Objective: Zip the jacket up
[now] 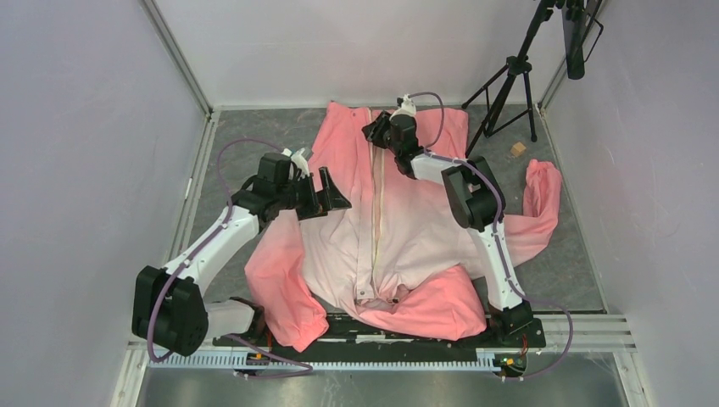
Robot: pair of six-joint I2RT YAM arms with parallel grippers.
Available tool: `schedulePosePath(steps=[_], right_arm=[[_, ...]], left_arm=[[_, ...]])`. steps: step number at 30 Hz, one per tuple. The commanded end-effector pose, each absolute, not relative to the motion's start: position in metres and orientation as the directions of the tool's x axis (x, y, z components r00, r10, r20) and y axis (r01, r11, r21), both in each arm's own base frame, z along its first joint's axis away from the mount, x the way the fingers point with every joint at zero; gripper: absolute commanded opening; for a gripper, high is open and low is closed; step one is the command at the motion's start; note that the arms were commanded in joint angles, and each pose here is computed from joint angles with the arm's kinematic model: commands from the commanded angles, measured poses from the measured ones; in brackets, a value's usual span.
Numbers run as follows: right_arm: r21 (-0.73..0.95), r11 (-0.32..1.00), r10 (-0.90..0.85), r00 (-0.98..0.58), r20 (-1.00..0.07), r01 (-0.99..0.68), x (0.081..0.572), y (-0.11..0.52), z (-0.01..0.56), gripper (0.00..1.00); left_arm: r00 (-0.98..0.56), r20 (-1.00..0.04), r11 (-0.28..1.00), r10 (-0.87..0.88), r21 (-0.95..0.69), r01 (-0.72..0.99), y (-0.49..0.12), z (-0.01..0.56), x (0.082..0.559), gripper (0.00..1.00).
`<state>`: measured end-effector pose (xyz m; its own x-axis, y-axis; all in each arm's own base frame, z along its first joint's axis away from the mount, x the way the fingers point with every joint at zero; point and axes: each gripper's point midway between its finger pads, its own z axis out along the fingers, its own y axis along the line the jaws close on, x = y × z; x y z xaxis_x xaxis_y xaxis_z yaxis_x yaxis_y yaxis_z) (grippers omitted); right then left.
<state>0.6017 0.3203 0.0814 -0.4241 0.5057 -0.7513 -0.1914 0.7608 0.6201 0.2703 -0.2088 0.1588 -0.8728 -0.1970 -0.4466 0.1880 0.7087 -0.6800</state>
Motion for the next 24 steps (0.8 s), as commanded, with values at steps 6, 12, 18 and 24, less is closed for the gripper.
schedulePosePath(steps=[6,12,18,24], right_arm=[[0.633,0.748,0.533,-0.389,-0.752,-0.198,0.620,0.314,0.091,0.45],[0.646,0.739,0.534,-0.415,-0.736,-0.194,0.622,0.319,0.076,0.41],[0.641,0.743,0.529,-0.416,-0.740,-0.194,0.624,0.320,0.072,0.42],[0.652,0.731,0.543,-0.407,-0.734,-0.200,0.631,0.324,0.070,0.37]], left_arm=[[-0.845,-0.507,0.715,-0.169,-0.653,0.249,-0.212,0.171,0.285,1.00],[-0.846,-0.504,0.715,-0.171,-0.654,0.245,-0.213,0.169,0.287,1.00],[-0.848,-0.504,0.717,-0.166,-0.652,0.247,-0.213,0.168,0.288,1.00],[-0.849,-0.503,0.717,-0.164,-0.652,0.247,-0.214,0.168,0.289,1.00]])
